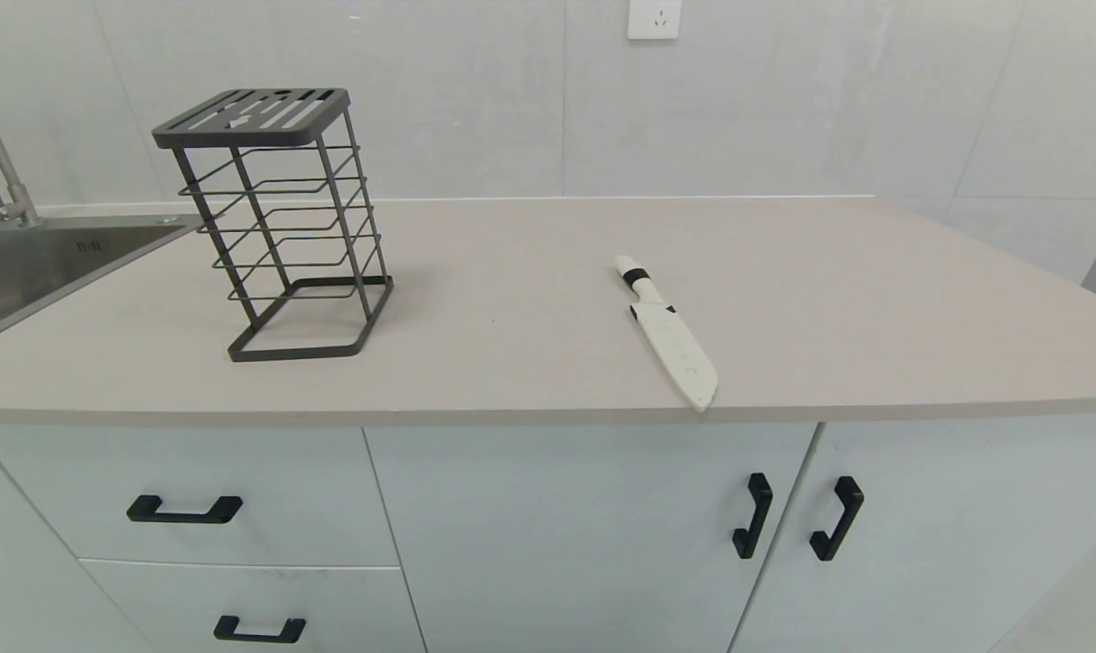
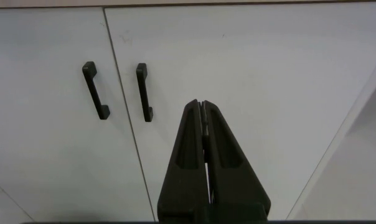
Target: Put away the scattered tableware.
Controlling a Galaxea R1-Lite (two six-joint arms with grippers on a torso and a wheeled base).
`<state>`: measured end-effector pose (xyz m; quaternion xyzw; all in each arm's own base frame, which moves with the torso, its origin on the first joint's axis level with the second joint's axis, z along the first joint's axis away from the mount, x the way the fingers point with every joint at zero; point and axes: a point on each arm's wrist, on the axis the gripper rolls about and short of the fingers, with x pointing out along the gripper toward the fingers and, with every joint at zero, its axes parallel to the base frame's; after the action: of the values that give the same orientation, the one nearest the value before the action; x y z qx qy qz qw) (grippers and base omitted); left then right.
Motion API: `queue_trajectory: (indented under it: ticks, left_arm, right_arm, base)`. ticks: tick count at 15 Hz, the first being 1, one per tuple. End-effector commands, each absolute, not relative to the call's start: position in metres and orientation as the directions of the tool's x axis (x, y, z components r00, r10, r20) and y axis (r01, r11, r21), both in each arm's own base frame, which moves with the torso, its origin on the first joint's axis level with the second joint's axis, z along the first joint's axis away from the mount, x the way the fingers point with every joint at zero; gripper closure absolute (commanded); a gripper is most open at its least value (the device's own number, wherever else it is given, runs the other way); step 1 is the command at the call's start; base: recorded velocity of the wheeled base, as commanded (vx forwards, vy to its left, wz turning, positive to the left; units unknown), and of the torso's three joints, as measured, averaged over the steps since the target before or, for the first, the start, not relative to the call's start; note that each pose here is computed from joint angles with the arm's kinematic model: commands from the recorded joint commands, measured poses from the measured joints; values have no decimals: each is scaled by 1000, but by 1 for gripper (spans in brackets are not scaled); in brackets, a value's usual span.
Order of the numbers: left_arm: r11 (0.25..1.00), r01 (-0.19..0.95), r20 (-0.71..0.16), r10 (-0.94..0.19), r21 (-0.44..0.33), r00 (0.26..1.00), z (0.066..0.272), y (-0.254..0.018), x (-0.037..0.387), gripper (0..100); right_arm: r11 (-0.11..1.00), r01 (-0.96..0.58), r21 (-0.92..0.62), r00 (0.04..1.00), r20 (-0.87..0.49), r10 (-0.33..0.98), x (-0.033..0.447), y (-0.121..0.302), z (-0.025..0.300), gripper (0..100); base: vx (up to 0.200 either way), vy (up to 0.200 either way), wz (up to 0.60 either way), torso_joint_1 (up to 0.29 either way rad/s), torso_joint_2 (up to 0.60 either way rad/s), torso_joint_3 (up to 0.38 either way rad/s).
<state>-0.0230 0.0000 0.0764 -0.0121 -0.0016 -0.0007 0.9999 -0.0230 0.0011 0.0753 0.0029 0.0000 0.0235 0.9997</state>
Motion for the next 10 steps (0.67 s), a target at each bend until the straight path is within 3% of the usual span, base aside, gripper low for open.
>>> queue_trajectory:
  ticks: [1, 9, 10]
  left_arm:
    - [1000, 2, 3, -2, -25, 1000, 76, 0, -23, 0]
    - [1000, 2, 3, -2, -25, 1000, 76, 0, -23, 0]
    - [1000, 2, 3, -2, -21, 1000, 76, 0, -23, 0]
  right_arm:
    - [999, -48, 6, 999, -2, 48, -23, 1, 75, 100]
    - [999, -48, 5, 999, -2, 48, -23, 1, 75, 100]
    - [999, -48, 5, 999, -2, 48, -23, 1, 75, 100]
  base:
    - [0, 0, 0, 0, 0, 0]
    - [0, 0, 0, 0, 0, 0]
    - [200, 0, 0, 2, 7, 2]
